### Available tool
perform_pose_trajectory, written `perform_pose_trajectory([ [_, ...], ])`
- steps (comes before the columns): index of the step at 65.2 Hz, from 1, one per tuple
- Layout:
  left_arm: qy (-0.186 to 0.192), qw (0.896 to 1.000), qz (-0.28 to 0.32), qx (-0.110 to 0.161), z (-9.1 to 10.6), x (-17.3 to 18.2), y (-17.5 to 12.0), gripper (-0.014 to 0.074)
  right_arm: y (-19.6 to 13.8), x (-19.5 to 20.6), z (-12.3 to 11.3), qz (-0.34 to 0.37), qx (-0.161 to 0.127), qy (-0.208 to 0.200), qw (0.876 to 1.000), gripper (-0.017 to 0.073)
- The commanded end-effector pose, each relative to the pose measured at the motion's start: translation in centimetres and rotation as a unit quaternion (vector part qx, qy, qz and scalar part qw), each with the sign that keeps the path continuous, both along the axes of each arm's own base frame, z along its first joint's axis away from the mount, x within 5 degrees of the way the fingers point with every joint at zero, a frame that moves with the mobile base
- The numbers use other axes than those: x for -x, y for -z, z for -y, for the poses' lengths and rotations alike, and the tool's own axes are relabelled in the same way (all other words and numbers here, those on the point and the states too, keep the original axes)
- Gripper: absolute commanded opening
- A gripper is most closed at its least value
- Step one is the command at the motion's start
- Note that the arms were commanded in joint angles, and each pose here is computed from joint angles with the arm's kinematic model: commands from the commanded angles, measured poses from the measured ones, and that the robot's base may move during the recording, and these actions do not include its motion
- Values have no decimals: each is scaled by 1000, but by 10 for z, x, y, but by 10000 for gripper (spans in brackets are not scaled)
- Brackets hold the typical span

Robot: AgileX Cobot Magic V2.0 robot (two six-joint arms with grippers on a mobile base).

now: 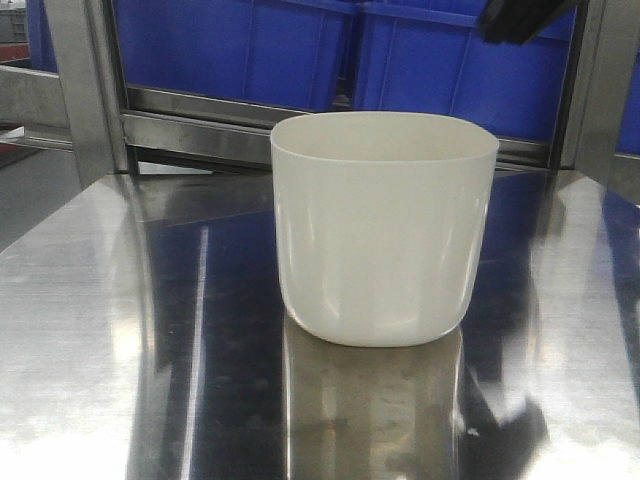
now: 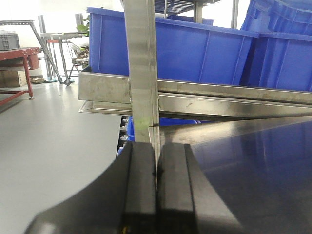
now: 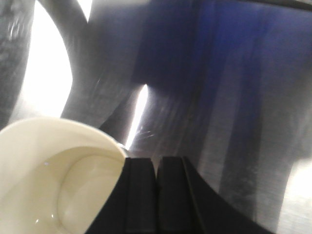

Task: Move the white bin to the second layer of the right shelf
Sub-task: 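Lower the right gripper onto the white bin's rim and close it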

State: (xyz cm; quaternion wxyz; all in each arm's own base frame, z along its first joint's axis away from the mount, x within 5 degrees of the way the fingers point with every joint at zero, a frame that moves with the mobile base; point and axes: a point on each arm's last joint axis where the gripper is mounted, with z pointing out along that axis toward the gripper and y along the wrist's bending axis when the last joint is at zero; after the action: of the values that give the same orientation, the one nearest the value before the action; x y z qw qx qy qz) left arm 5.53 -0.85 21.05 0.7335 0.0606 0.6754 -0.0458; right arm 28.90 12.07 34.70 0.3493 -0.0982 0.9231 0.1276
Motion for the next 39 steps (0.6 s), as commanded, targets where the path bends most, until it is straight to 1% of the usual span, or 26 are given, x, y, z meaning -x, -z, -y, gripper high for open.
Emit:
perform_pose_trajectory([
  [1,-1,999,32,11,-1,0,3,85,-22,1,-3,52,-16,-4,998,56],
  [10,-1,999,32,11,-1,0,3,85,-20,-1,-3,58,0,-12,998,56],
  [20,-1,999,32,11,-1,0,3,85,-19,0,-3,53,4,-13,998,57],
  [25,-1,999,32,11,-1,0,3,85,-19,0,-3,49,7,-14,999,87],
  [30,-1,999,32,11,-1,0,3,85,-17,2,-2,40,16,-20,999,234],
  [31,-1,999,32,11,-1,0,3,85,-17,2,-2,38,18,-21,999,272],
  [34,-1,999,32,11,-1,0,3,85,-16,3,-2,31,21,-22,999,428],
  [35,-1,999,32,11,-1,0,3,85,-16,3,-2,29,21,-23,999,463],
  [37,-1,999,32,11,-1,0,3,85,-15,4,-2,22,23,-24,999,522],
  [39,-1,999,32,11,-1,0,3,85,-14,6,-3,17,25,-26,999,564],
])
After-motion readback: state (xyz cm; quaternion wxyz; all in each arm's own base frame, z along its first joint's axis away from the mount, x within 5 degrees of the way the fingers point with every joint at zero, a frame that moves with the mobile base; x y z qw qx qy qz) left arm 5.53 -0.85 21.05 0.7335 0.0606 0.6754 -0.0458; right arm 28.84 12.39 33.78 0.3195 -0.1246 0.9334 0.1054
